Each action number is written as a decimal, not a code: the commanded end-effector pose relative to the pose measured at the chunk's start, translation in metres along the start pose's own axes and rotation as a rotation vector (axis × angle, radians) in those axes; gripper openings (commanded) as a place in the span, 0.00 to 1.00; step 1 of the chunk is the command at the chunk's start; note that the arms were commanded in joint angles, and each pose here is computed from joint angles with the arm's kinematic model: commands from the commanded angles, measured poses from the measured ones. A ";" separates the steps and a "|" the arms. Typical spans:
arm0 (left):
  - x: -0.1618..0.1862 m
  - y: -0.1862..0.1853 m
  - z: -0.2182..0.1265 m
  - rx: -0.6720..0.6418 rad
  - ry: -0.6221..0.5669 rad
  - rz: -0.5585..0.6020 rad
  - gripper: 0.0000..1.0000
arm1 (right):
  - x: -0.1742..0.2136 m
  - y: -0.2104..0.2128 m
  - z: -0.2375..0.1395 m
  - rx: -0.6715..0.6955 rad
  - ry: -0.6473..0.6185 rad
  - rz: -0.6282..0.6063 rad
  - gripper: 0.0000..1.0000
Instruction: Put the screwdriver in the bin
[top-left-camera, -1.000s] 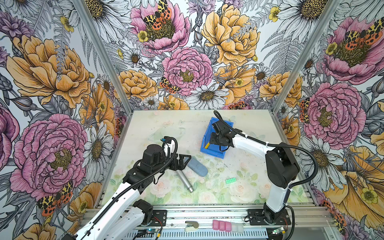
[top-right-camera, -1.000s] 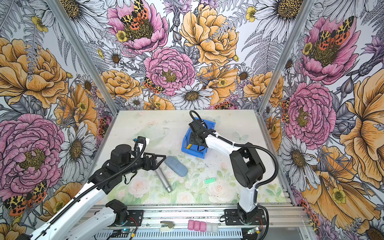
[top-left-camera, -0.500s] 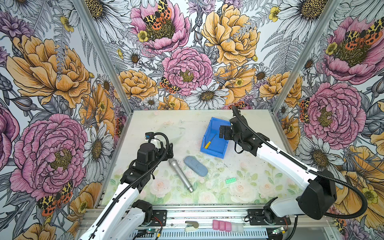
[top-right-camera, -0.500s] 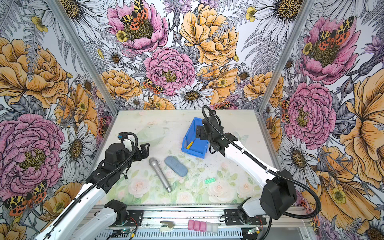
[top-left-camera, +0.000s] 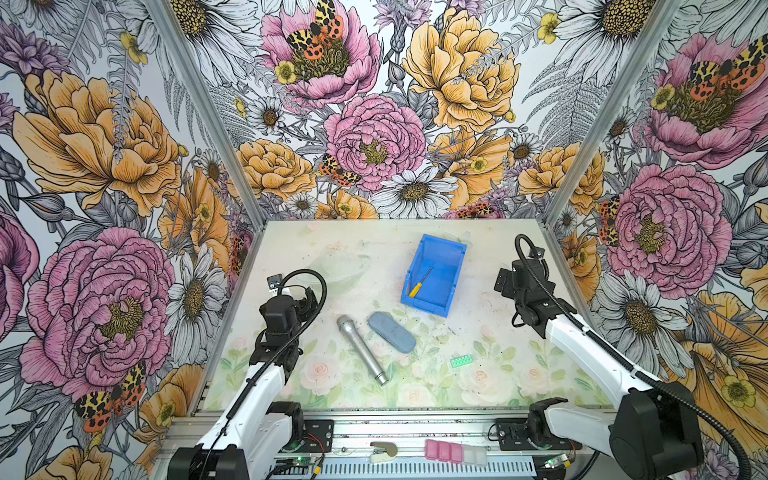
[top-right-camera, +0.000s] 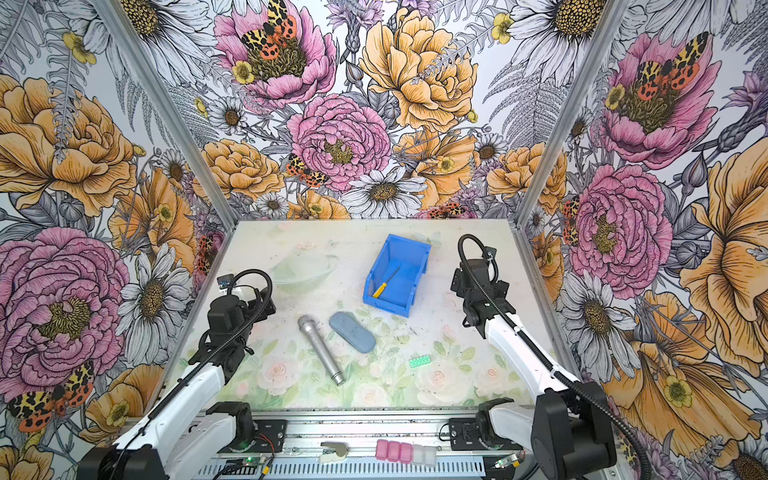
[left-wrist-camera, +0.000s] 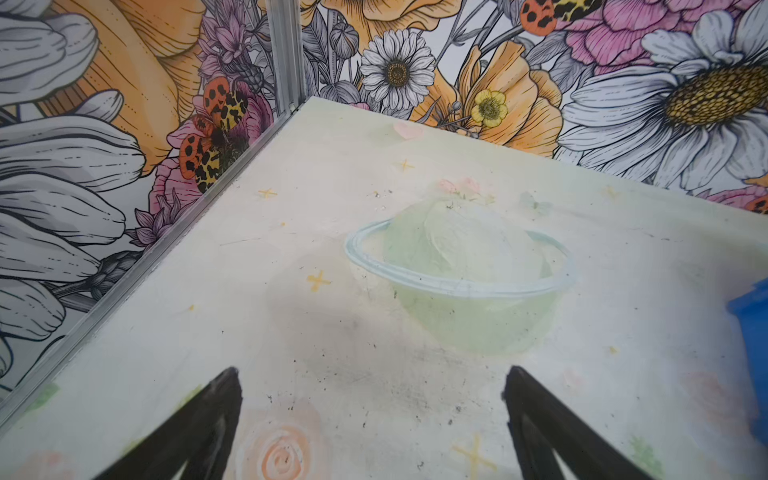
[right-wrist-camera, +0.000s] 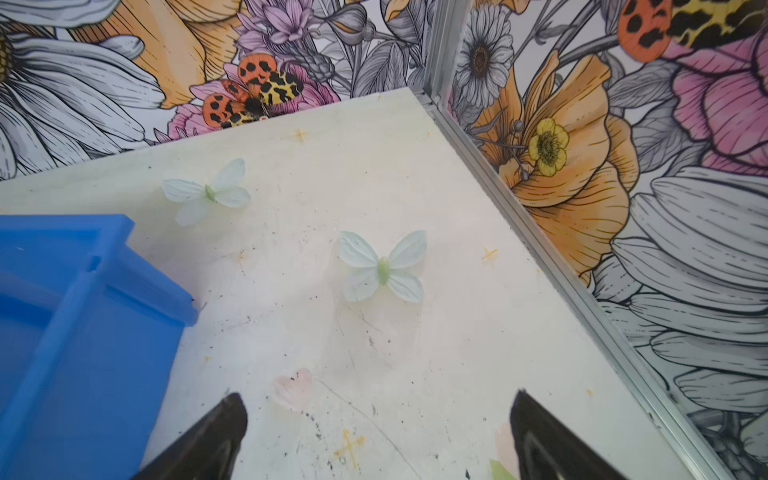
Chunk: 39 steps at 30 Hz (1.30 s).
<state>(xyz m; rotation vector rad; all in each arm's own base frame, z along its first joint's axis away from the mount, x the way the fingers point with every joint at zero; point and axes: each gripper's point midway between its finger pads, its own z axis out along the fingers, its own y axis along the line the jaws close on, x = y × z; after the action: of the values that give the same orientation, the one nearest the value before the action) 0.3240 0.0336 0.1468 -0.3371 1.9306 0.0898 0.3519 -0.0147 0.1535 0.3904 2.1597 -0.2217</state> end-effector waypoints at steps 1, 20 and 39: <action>-0.031 -0.001 0.010 0.012 -0.155 0.018 0.99 | -0.030 0.009 0.002 -0.131 -0.185 0.027 1.00; -0.010 -0.023 0.076 0.115 -0.198 0.069 0.99 | -0.004 0.017 0.062 -0.151 -0.210 -0.154 1.00; -0.009 -0.033 0.076 0.106 -0.193 0.115 0.99 | 0.003 -0.001 0.066 -0.151 -0.350 -0.084 0.99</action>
<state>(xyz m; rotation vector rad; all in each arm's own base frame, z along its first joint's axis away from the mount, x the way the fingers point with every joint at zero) 0.3991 0.0266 0.1180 -0.1765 1.7877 0.0757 0.3913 -0.0372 0.0918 0.1545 1.9249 -0.1920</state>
